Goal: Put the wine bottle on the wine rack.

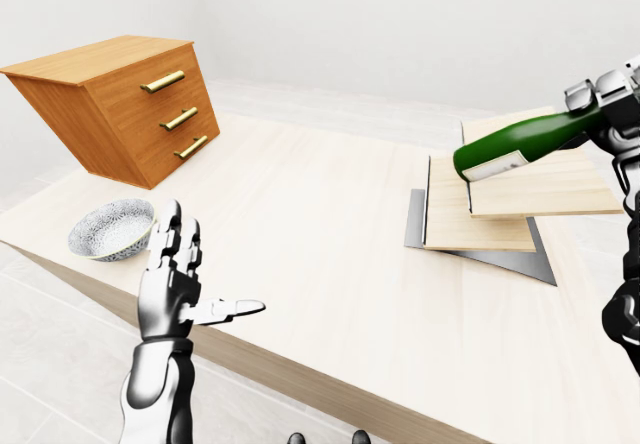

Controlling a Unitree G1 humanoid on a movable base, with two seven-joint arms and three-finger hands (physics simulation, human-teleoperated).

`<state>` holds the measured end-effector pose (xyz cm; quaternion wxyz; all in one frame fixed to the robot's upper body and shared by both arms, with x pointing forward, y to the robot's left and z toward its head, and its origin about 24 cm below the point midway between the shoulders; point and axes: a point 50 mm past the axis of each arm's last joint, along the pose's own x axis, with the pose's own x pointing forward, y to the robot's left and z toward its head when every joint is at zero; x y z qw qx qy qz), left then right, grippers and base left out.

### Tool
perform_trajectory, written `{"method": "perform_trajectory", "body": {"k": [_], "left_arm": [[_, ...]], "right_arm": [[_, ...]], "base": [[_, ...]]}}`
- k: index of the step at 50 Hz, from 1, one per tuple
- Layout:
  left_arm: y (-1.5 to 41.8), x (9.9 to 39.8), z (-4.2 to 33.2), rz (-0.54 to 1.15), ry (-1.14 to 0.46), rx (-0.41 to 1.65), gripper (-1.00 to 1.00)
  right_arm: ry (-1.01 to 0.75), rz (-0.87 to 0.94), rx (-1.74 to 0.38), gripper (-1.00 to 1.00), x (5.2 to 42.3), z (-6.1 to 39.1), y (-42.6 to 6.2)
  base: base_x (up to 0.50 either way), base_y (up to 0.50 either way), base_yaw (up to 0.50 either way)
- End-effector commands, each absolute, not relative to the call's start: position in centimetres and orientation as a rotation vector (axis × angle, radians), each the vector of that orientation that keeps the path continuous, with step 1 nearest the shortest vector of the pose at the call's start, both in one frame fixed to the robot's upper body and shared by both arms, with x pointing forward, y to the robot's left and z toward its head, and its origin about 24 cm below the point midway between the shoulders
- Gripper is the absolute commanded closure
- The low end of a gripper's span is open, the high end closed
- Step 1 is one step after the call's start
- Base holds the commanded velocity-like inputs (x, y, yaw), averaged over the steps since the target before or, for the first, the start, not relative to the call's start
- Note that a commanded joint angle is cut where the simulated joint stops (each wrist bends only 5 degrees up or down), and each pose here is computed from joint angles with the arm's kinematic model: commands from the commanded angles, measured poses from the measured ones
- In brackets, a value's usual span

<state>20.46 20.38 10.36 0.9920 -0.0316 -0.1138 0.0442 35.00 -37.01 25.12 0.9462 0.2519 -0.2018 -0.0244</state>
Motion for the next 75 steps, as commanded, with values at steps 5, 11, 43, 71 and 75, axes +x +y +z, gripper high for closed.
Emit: {"method": "perform_trajectory", "body": {"k": [5,11,43,71,75], "left_arm": [[20.5,20.4,10.4,0.092,-0.229,-0.061,-1.00],[20.4,20.3,10.6,0.093,-0.239,-0.059,-1.00],[20.3,20.4,10.4,0.090,-0.232,-0.072,-1.00],[20.5,20.3,10.3,0.094,-0.226,-0.075,-1.00],[20.5,20.3,10.3,0.094,-0.229,-0.075,-1.00]], "right_arm": [[-0.362,-0.075,0.526,1.00,35.1,23.6,-37.1],[-0.355,-0.083,0.518,1.00,35.0,23.5,-37.3],[-0.279,-0.154,0.531,1.00,33.9,20.6,-38.7],[-0.241,-0.229,0.580,1.00,33.2,18.7,-39.5],[-0.247,-0.240,0.580,1.00,33.1,18.9,-39.7]], "base": [[0.00,0.00,0.00],[0.00,0.00,0.00],[0.00,0.00,0.00],[0.00,0.00,0.00],[0.00,0.00,0.00]]}}
